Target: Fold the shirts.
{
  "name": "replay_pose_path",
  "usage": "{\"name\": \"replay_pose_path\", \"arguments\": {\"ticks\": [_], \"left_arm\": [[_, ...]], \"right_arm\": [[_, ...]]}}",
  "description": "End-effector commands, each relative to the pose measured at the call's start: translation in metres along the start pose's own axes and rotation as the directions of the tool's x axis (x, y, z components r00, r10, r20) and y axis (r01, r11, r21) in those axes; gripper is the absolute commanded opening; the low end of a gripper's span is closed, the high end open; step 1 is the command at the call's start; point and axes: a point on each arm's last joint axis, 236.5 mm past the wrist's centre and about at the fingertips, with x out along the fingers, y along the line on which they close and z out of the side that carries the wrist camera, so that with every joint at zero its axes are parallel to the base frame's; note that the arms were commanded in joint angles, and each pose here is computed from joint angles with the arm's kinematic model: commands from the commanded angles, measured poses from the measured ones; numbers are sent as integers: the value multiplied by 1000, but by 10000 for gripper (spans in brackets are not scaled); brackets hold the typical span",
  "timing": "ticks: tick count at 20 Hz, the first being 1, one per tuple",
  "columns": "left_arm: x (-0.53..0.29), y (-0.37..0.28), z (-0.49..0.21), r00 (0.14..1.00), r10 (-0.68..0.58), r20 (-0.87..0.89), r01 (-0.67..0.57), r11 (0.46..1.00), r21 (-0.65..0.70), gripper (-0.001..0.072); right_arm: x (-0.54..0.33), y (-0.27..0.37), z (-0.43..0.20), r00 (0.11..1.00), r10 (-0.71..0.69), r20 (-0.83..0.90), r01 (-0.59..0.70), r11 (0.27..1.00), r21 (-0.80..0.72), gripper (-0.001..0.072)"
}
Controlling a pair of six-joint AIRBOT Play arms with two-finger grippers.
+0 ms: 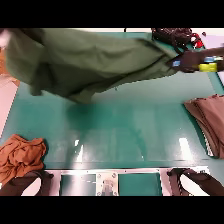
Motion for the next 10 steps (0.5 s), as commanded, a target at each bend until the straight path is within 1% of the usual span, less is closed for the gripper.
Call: {"name": "replay_pose_path", "arguments": {"ticks": [1, 3, 5, 7, 10], "left_arm": [[-79, -39, 74, 974, -8, 228, -23, 991, 133, 22], [-98, -47, 93, 956, -11, 293, -37, 987, 158, 22], [-100, -46, 101, 945, -9, 326, -48, 985, 168, 22], [-86, -40, 97, 954, -11, 298, -41, 985, 165, 22], [-32, -27, 76, 981, -57, 183, 34, 991, 126, 22]], "right_arm": [[-72, 42, 9, 985, -6, 173, 20, 997, -77, 16], [-102, 61, 5, 971, 0, 241, 27, 994, -109, 16], [-119, 62, -4, 961, -35, 275, 61, 994, -86, 16], [-116, 55, -23, 965, -60, 256, 76, 996, -54, 16], [-77, 30, -70, 989, -69, 132, 65, 997, 32, 16]]}}
